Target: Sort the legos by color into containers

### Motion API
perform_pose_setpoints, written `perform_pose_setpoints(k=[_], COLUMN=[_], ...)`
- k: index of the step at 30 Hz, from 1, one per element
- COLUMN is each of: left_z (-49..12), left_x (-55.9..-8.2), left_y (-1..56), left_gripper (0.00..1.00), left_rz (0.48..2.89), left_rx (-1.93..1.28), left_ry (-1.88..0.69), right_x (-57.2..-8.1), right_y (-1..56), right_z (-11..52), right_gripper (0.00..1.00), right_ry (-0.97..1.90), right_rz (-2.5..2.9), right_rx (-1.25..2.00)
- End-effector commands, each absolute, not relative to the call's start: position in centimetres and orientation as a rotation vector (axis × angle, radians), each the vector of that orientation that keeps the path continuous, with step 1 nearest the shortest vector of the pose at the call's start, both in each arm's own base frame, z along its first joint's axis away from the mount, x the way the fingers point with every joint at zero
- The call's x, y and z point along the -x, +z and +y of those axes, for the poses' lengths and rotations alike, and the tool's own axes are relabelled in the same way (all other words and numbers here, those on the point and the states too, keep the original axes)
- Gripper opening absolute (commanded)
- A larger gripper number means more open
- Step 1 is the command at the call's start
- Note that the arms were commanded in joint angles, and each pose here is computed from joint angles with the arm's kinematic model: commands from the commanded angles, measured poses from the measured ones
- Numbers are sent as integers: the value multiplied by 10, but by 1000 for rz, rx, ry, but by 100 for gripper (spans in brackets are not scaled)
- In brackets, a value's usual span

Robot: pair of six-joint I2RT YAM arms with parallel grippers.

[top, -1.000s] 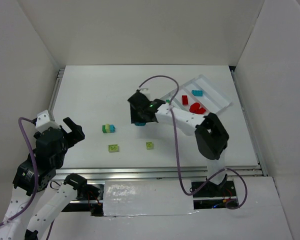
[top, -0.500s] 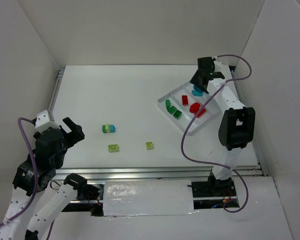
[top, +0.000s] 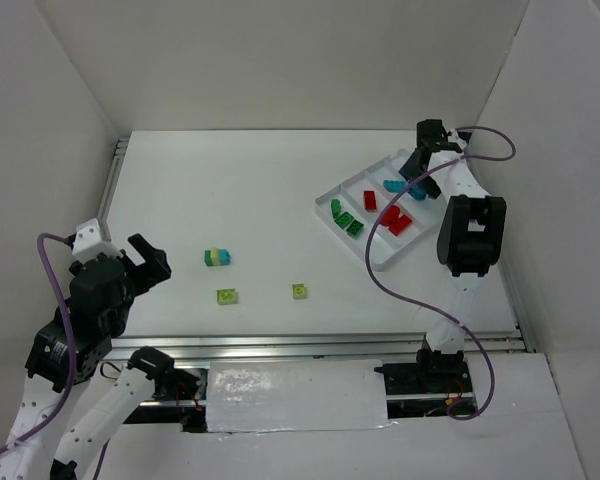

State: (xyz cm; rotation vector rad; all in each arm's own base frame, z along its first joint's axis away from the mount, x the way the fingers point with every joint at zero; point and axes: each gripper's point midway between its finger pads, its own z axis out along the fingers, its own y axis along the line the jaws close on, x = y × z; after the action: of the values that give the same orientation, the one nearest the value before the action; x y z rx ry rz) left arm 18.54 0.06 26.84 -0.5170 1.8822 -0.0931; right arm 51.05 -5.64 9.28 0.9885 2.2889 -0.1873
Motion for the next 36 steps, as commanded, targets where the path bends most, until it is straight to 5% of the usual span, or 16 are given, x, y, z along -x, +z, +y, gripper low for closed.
perform_pose_setpoints(k=[1, 2, 9, 13, 20, 28, 36], left_z=[0, -1, 1, 12, 34, 32, 22], left_x=[-190, -190, -190, -185, -170, -171, -180], left_y=[277, 277, 277, 280, 283, 283, 282], left_gripper=[99, 100, 100, 99, 100, 100, 99], left_rz=[1853, 1855, 1850, 1822, 1748, 1753, 1784], left_rx=[496, 495, 504, 572, 700, 685, 623], left_ry=[-101, -101, -96, -63, -21, -27, -45], right_x=[-521, -521, -515, -489, -349, -287, -266], right_y=[110, 111, 165, 207, 195, 125, 80], right_z=[-56, -55, -32, 70, 312, 340, 314], right_gripper=[92, 99, 100, 100, 100, 98, 84], right_ry=[-167, -166, -59, 59, 317, 83, 97], right_rz=[2246, 2251, 2194, 2239, 2319, 2444, 2490], right_rx=[-988, -985, -918, -583, 119, 144, 209])
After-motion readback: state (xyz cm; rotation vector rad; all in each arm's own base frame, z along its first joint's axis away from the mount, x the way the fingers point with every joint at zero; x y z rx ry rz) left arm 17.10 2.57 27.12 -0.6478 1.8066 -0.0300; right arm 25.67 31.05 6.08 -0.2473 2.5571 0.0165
